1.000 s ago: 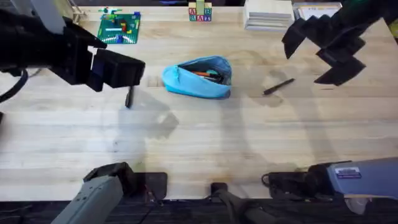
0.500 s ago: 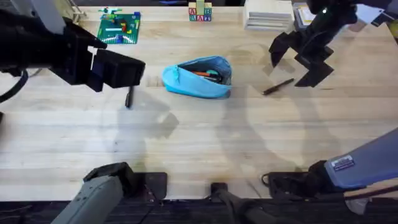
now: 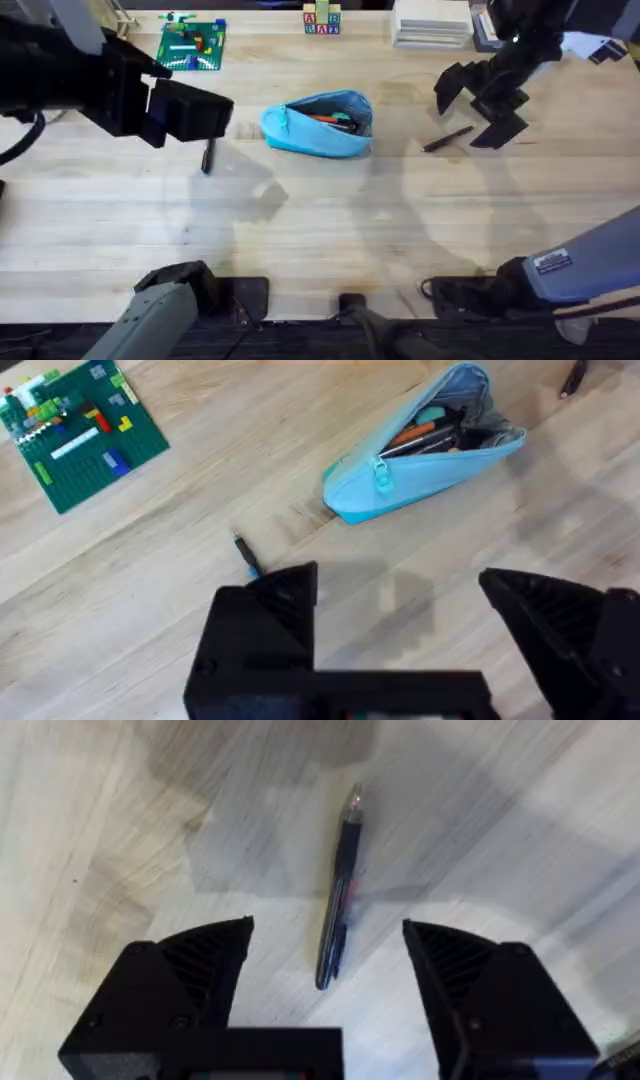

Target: Unzip the bag, pick up the pens from the table one at a time and place them inside, then zip the bag closed.

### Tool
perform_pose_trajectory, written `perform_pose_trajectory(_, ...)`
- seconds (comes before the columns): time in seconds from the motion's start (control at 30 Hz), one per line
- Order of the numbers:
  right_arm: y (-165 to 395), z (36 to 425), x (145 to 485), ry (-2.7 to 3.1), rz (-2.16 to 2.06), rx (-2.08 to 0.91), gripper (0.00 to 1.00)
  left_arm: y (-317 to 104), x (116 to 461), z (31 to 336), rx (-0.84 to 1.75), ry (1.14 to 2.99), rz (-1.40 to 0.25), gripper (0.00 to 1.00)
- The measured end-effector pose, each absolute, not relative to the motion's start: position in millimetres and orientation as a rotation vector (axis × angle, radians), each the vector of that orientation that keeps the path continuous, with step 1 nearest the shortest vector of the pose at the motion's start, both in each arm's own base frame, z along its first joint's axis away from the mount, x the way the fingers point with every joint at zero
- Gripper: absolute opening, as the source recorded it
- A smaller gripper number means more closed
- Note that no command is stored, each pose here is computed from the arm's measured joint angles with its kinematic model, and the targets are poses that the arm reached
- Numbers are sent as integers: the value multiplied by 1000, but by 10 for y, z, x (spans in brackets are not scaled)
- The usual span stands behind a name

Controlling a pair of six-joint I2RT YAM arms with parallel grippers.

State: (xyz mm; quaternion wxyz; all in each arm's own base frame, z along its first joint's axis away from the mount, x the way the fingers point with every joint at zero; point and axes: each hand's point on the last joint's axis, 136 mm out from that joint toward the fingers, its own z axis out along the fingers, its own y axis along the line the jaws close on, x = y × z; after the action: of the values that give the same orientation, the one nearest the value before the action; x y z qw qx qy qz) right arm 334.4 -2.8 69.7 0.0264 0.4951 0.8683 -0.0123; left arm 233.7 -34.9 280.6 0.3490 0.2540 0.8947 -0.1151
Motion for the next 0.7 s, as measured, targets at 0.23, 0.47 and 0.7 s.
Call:
perform_pose_trajectory(0.23, -28, 500, 3330, 2638, -23, 1579, 917, -349, 2337, 2805, 658, 2319, -298, 993)
perform_pose_trajectory(0.47, -30, 378, 3302, 2621, -19, 1597, 866, -349, 2337, 2806, 658, 2319, -298, 993)
perform_pose_trajectory(0.7, -47, 359, 3272, 2614, -32, 1605, 703, -349, 2337, 2805, 658, 2319, -298, 993)
